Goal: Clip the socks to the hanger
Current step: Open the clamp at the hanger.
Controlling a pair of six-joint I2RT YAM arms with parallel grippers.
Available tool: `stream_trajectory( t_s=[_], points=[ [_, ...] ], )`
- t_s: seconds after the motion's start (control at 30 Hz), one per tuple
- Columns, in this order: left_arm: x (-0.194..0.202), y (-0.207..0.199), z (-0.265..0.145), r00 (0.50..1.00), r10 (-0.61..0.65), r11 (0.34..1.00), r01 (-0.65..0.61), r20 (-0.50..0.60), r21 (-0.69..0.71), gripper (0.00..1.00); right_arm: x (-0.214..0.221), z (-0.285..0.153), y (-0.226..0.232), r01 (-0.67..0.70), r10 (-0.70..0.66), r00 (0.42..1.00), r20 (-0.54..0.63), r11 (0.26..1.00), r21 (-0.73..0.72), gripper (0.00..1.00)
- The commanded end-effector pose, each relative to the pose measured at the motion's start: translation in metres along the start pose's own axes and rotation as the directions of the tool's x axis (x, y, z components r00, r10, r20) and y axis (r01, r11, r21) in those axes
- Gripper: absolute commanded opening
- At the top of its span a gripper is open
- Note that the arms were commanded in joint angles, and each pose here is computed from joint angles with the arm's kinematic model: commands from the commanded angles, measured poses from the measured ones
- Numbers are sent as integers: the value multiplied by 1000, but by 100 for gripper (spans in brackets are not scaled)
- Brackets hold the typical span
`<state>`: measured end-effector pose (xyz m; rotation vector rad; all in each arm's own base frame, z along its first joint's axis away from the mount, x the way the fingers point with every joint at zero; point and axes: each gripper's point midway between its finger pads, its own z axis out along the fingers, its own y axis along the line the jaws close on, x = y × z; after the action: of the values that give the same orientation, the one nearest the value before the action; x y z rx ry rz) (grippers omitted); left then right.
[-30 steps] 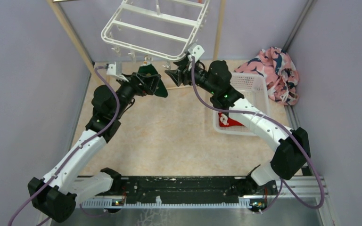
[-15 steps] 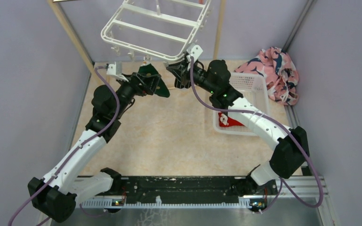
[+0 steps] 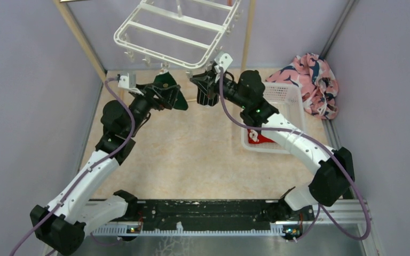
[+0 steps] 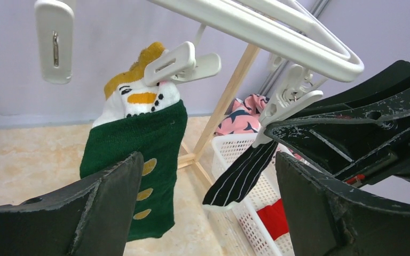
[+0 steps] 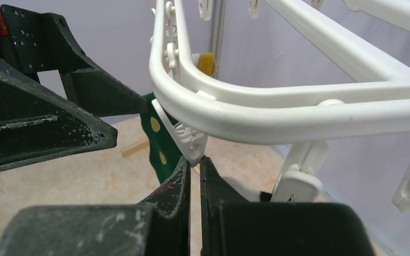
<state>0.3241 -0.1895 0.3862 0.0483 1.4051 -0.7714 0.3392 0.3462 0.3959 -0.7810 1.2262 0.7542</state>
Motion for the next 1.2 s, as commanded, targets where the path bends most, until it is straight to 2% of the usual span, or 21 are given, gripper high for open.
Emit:
stream_trajectory(
  t_s=[0.0, 0.13, 0.3, 0.47, 0.8, 1.03, 1.17],
  points=[
    [-28, -17, -11, 988, 100, 991, -110, 122, 80, 97, -44, -16, 9, 40, -38, 994, 104, 999, -20, 0],
    [-39, -39, -16, 974, 161, 964, -190, 159, 189, 98, -44, -19, 14, 37, -32, 994, 102, 998, -46, 0],
    [-31, -74, -17, 966, 221, 887, -257, 138, 382, 98, -45, -18, 19, 45, -38, 995, 92, 996, -79, 0],
    [-11, -97, -14, 937, 336, 757, -329, 95, 565, 98, -37, -15, 24, 74, -67, 996, 57, 989, -129, 0],
    [-16, -65, -11, 886, 446, 696, -433, 128, 573, 98, -42, -20, 24, 115, -109, 993, 45, 975, -192, 0],
    [-13, -51, -6, 917, 378, 638, -360, 130, 681, 94, -43, -20, 22, 122, -115, 992, 43, 968, -220, 0],
    [-17, -59, -4, 922, 361, 592, -344, 142, 729, 93, -41, -19, 21, 125, -120, 992, 39, 965, -229, 0]
  ],
)
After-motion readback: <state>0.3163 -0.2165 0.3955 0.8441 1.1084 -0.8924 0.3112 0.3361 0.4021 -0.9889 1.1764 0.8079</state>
